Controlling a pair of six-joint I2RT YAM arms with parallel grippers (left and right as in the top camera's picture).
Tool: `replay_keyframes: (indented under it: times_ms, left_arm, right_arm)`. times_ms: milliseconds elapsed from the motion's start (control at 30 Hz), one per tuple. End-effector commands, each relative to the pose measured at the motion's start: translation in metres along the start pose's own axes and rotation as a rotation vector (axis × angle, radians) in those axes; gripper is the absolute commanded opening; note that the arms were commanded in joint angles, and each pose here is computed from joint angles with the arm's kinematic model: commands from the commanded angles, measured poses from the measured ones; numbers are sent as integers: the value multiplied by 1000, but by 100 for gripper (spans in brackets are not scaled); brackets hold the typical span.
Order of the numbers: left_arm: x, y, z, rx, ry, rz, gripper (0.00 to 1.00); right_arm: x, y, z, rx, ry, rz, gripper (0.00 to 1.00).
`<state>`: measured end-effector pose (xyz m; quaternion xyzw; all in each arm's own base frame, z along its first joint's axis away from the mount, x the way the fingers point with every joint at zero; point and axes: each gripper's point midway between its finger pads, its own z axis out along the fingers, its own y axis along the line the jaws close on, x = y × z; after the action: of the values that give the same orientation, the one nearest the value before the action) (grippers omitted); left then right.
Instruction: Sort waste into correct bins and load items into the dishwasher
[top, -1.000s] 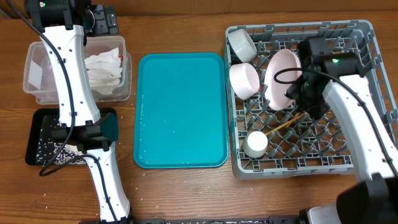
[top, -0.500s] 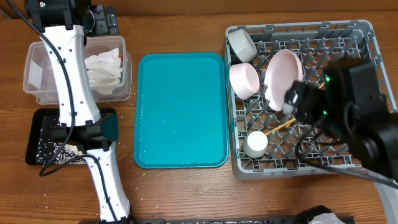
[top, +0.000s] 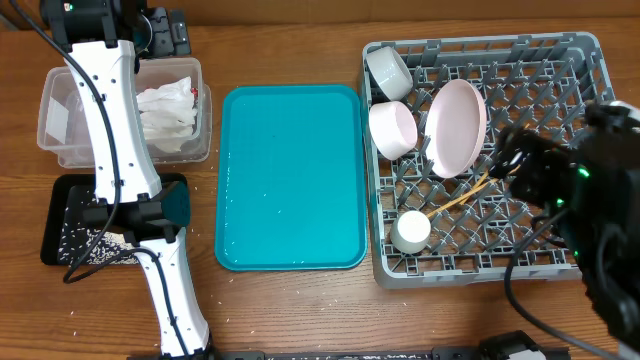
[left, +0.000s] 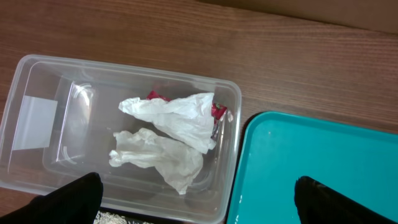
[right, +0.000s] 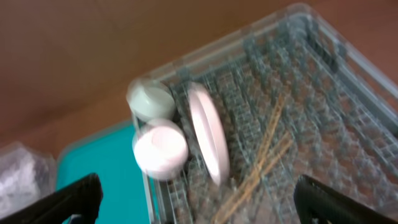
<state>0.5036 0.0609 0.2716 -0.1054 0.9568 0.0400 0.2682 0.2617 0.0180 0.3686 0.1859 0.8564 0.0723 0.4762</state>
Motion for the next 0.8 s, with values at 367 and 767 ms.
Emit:
replay_keyframes:
  times_ms: [367,767]
  left_arm:
    - [-6,-5,-18,18,-45,3,100]
    - [-6,-5,-18,18,-46,3,100]
  right_arm:
    - [97,-58,37,-201,-313,-139,100]
    - [146,-67,79,-309,-503,-175,100]
